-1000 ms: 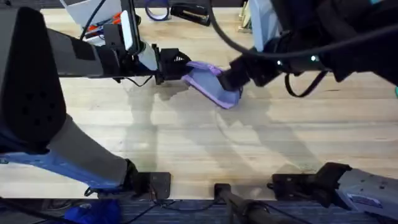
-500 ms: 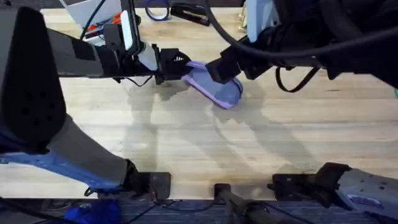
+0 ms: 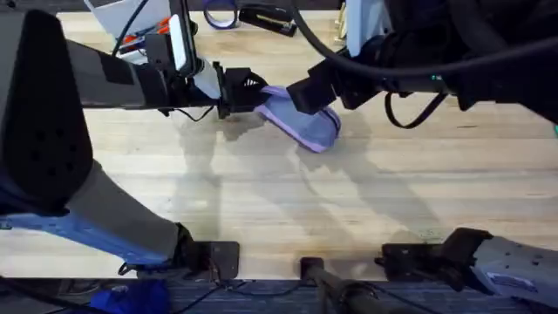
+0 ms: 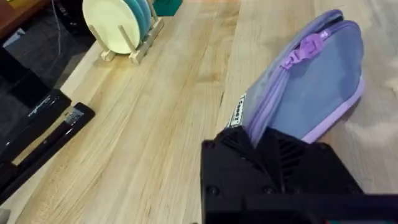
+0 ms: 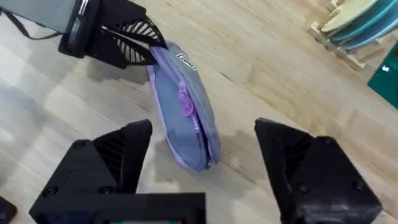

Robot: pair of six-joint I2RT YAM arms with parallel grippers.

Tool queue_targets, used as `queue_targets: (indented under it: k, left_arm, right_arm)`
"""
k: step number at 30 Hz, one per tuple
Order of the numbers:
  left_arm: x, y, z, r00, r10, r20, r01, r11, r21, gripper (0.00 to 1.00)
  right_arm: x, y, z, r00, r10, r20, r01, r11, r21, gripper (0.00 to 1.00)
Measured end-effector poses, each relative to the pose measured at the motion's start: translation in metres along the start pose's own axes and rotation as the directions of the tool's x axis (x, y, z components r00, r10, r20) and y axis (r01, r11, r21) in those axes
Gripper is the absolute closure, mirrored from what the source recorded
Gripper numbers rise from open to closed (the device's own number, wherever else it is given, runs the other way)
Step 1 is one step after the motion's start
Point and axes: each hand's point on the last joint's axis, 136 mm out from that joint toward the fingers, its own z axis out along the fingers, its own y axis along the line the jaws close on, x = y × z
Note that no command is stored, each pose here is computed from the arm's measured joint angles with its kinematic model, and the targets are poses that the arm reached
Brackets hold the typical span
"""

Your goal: Unzip the bag, pick up the pens from the table one at a time and place them inside, then zip the bag closed.

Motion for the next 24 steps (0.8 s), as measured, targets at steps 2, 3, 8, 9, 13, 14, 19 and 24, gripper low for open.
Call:
queue_targets:
  k: [2,3,8,9,13,14,19,24]
  left_arm:
    - [0.0,0.0,0.0,1.0,0.0,0.0,0.0,1.0,0.0,0.958]
    - [0.0,0.0,0.0,1.0,0.0,0.0,0.0,1.0,0.0,0.958]
    - [0.0,0.0,0.0,1.0,0.0,0.0,0.0,1.0,0.0,0.958]
    - [0.0,0.0,0.0,1.0,0.0,0.0,0.0,1.0,0.0,0.958]
    - [0.0,0.0,0.0,1.0,0.0,0.0,0.0,1.0,0.0,0.958]
    - [0.0,0.0,0.0,1.0,0.0,0.0,0.0,1.0,0.0,0.958]
    - [0.0,0.0,0.0,1.0,0.0,0.0,0.0,1.0,0.0,0.958]
    - [0.0,0.0,0.0,1.0,0.0,0.0,0.0,1.0,0.0,0.958]
  right_arm:
    - [0.0,0.001,0.002,1.0,-0.001,-0.001,0.001,1.0,-0.001,0.005]
    - [0.0,0.002,0.005,1.0,-0.007,-0.008,0.007,1.0,-0.005,0.008]
    - [0.009,0.009,0.027,0.996,-0.066,-0.064,0.064,0.998,-0.026,0.005]
    - [0.01,0.01,0.031,0.994,-0.079,-0.072,0.077,0.997,-0.029,0.005]
    - [0.009,0.014,0.044,0.99,-0.12,-0.072,0.117,0.992,-0.037,0.005]
    - [0.008,0.014,0.047,0.989,-0.129,-0.071,0.126,0.991,-0.038,0.005]
    - [0.014,0.017,0.063,0.979,-0.179,-0.1,0.176,0.983,-0.044,0.005]
    - [0.027,0.02,0.081,0.963,-0.221,-0.155,0.215,0.975,-0.056,0.044]
